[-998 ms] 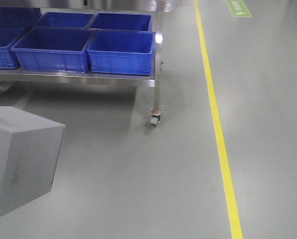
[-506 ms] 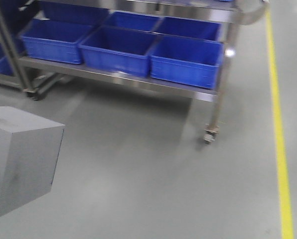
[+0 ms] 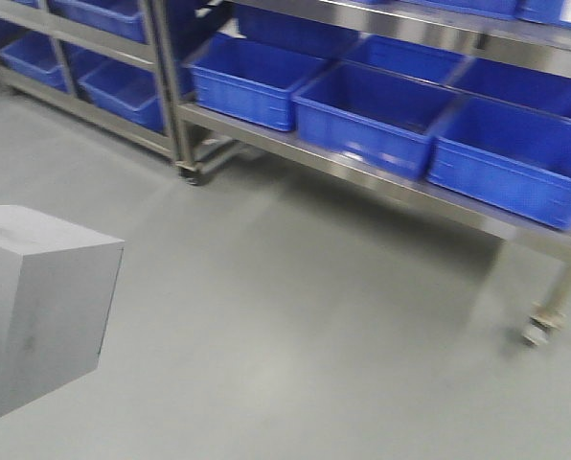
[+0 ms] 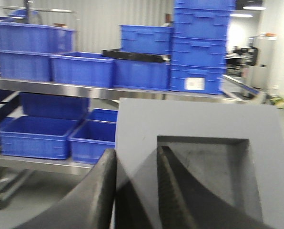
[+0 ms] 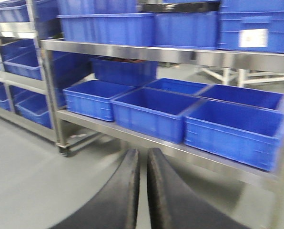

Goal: Sort gray base to blue bin
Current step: 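Turn the base away from the table, carrying the block, then drive down the aisle between shelves of blue bins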

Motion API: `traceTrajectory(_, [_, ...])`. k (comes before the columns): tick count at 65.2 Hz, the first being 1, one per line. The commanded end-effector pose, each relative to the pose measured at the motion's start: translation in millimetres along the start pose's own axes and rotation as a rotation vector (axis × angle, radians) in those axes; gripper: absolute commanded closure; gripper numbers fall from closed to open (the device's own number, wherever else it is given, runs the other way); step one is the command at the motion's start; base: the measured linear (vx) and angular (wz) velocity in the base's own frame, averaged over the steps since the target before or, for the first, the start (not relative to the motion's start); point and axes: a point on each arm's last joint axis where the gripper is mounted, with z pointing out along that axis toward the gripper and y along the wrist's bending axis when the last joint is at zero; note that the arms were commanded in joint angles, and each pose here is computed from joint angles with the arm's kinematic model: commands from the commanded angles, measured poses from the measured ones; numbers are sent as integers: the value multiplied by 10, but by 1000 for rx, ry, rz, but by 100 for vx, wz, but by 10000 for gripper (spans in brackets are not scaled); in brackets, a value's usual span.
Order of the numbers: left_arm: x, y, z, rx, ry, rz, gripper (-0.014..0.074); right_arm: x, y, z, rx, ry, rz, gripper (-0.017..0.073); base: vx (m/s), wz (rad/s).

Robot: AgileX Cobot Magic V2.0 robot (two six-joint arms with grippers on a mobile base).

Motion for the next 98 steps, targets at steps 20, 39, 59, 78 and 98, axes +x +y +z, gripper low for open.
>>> traceTrajectory(20, [-181, -7, -7, 1, -121, -22, 598, -90, 2, -12, 0, -92, -13, 564, 28, 42])
traceTrajectory(39, [-181, -7, -7, 1, -121, -22, 598, -90, 2, -12, 0, -92, -13, 564, 29, 40])
traceTrajectory(59, [-181, -7, -7, 1, -121, -22, 598, -90, 2, -12, 0, -92, -13, 564, 32, 47])
traceTrajectory(78, [-181, -7, -7, 1, -121, -22, 598, -90, 2, -12, 0, -92, -13, 564, 30, 47])
traceTrajectory(98, [-181, -7, -7, 1, -121, -22, 598, -90, 2, -12, 0, -92, -13, 564, 31, 29])
